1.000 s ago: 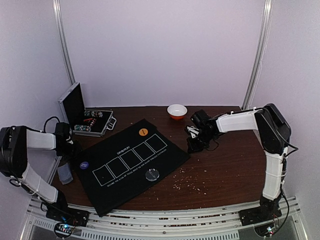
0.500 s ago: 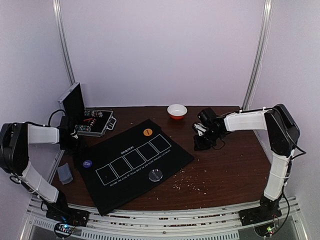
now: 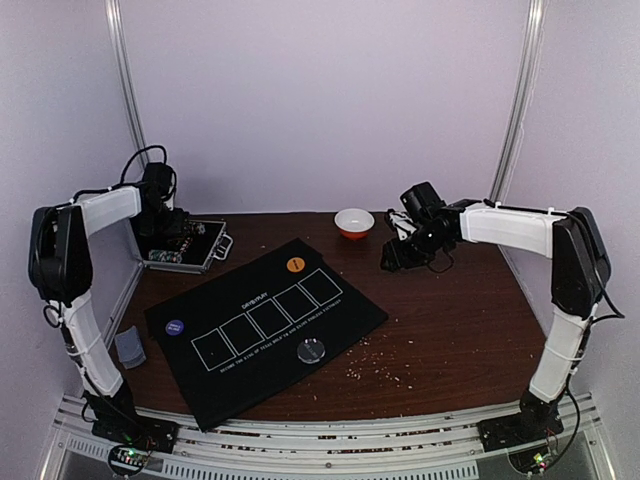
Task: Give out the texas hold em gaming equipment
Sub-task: Pick up the pile of poker chips from the chip case.
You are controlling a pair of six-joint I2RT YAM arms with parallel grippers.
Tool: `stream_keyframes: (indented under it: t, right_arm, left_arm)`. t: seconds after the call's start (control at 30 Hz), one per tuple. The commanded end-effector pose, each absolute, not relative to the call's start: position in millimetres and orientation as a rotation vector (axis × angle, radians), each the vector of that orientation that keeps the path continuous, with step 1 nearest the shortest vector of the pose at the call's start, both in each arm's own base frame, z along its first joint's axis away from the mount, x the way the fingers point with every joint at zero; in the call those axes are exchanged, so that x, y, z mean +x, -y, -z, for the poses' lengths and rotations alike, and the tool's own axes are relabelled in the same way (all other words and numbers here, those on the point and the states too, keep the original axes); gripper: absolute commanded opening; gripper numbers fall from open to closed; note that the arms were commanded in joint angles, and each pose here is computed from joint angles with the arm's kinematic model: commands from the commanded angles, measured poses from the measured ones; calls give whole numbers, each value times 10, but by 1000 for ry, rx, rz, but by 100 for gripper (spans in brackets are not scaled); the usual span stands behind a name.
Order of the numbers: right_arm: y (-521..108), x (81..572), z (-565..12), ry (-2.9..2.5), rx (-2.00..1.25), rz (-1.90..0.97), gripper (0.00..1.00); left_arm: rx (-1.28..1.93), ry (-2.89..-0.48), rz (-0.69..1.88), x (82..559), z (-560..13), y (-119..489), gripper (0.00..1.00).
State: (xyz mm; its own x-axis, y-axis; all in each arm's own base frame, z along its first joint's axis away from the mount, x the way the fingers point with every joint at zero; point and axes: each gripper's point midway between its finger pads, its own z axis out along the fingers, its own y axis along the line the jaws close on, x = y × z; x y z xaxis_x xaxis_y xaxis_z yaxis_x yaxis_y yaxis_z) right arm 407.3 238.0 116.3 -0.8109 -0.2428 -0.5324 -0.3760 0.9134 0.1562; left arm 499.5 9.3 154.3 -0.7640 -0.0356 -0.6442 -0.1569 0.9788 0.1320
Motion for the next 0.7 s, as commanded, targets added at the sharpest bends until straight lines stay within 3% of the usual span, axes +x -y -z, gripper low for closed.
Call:
stream_keyframes:
  t: [0.0,0.17,0.67]
  right_arm:
    - [-2355,4053,-1040,-2603,-477,-331,58]
    - [-2367,4038,-958,-2623,-474,-341,59]
    - [-2363,3982,-866,-2658,-460,-353,59]
  left_arm:
    - [-41,-2598,-437,4876,-1178,-278,73]
    - [-65,-2585,-571,5006,-1046,-428,62]
    - [-22,-2553,-473,5287,-694,-294,53]
